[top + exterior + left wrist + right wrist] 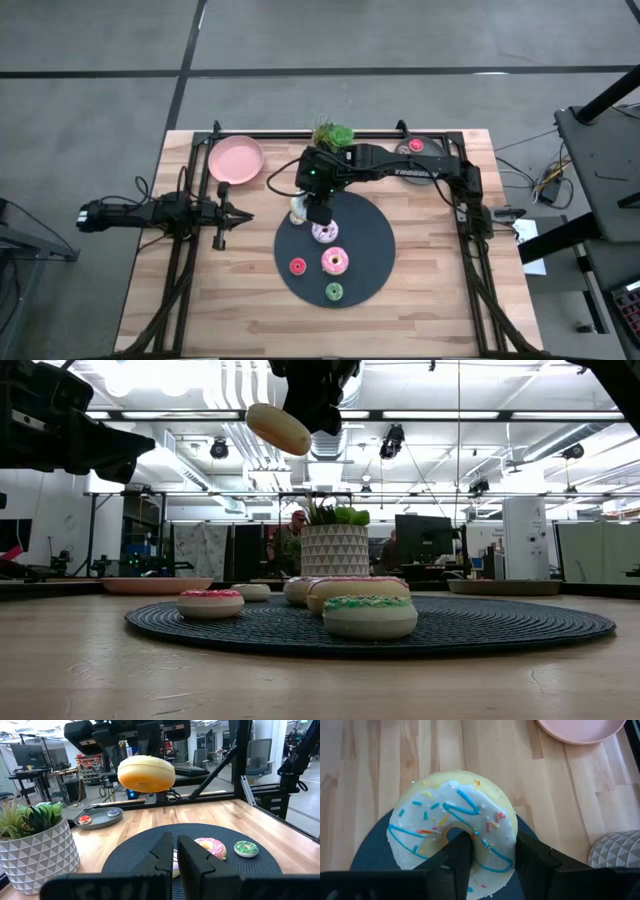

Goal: Pick & Place donuts
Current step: Put the large white donut on the pink plate

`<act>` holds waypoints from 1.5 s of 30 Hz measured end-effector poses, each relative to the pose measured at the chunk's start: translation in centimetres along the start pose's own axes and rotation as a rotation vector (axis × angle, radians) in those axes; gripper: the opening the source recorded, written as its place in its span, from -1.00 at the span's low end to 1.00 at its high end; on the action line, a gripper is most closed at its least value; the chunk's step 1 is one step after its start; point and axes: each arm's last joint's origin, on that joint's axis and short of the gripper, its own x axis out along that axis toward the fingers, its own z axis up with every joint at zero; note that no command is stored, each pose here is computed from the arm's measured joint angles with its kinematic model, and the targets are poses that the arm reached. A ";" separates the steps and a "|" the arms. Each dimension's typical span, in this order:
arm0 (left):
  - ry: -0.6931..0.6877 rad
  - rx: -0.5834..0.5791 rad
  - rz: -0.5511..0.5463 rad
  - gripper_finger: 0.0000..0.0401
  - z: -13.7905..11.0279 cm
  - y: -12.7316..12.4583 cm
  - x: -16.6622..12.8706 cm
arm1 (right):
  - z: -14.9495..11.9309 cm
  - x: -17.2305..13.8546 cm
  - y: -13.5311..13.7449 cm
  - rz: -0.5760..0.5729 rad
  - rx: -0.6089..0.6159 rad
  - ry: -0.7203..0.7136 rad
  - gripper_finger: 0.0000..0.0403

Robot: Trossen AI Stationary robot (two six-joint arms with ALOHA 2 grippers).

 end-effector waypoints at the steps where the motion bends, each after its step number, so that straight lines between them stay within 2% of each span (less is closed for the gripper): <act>1: 0.000 0.000 0.000 -1.00 0.0 0.0 0.0 | 0.0 0.0 0.0 0.000 0.001 0.000 -0.39; 5: -0.006 0.001 0.004 -1.00 0.1 0.0 0.0 | 0.0 -0.1 0.0 0.000 0.021 0.000 -0.39; 8: -0.076 -0.029 0.041 -1.00 0.7 0.2 0.0 | 0.0 -0.1 0.0 0.000 0.043 0.000 -0.39; 14: -0.283 -0.210 0.031 -1.00 2.7 0.4 -0.4 | 0.0 -0.1 0.0 0.000 0.054 -0.001 -0.39; 22: -0.590 -0.300 0.001 -1.00 5.3 0.7 -1.6 | 0.0 -0.1 0.0 0.000 0.053 -0.002 -0.39; 25: -0.641 -0.328 -0.010 -1.00 5.7 0.7 -1.9 | 0.0 -0.1 0.0 0.000 0.053 -0.002 -0.39; 32: -0.618 -0.428 -0.034 -1.00 6.4 0.8 -2.0 | 0.0 -0.2 0.0 0.001 0.057 -0.004 -0.39; 41: -0.315 -0.663 0.030 -1.00 8.3 1.2 -1.6 | 0.0 -0.2 0.0 0.001 0.056 -0.004 -0.39; 45: -0.274 -0.785 0.024 -1.00 9.7 1.3 -1.6 | 0.0 -0.2 0.0 0.000 0.050 -0.006 -0.39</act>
